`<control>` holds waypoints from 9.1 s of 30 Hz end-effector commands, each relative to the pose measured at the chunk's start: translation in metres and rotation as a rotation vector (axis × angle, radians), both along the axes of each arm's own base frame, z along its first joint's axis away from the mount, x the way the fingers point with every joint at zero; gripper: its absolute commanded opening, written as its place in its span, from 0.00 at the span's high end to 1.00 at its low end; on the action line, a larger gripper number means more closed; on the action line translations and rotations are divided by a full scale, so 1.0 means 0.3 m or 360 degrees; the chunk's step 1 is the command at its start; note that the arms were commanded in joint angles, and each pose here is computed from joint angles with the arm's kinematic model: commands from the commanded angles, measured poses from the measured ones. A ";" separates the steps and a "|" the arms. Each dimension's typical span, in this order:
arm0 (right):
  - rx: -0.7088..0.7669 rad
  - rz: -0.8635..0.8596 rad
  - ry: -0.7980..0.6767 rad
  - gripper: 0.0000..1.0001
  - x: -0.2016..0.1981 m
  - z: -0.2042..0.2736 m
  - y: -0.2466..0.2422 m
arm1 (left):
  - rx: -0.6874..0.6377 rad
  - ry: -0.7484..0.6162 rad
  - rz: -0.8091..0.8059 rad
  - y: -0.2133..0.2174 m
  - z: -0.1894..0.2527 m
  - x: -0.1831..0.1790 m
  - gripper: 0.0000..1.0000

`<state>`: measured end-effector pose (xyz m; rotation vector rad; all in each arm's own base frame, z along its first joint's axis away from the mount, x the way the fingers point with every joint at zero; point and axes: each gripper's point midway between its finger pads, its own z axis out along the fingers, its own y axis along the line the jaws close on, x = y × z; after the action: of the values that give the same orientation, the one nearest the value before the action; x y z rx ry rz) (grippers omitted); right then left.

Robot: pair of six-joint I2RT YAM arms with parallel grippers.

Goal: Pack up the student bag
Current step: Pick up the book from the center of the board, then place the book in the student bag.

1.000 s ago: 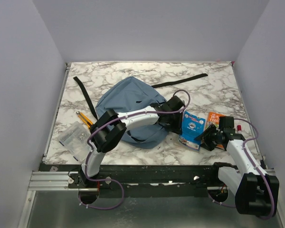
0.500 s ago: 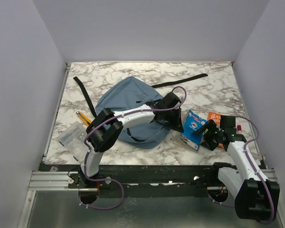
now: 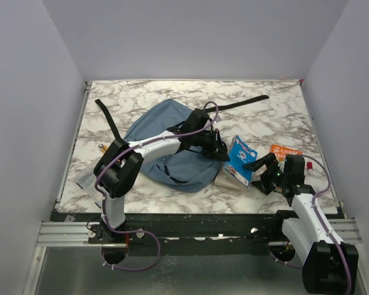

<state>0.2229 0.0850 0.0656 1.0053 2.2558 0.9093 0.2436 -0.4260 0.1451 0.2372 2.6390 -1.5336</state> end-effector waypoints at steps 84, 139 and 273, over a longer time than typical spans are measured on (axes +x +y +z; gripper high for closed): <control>0.0386 0.0849 -0.1338 1.00 0.227 1.044 0.491 | -0.0787 -0.0858 0.0508 0.592 0.661 0.066 0.02; 0.1049 0.0557 -0.1118 0.19 0.081 0.930 0.712 | -0.1256 -0.0718 0.0790 0.640 0.760 0.081 1.00; 0.0522 0.0734 -0.0525 1.00 -0.156 0.499 0.634 | 0.1076 -0.1154 -0.0214 0.436 0.087 0.044 0.34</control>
<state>0.1716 0.2653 0.1785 0.4662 2.2623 1.4103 0.2406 -0.3037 0.1789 0.8409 2.4435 -0.5040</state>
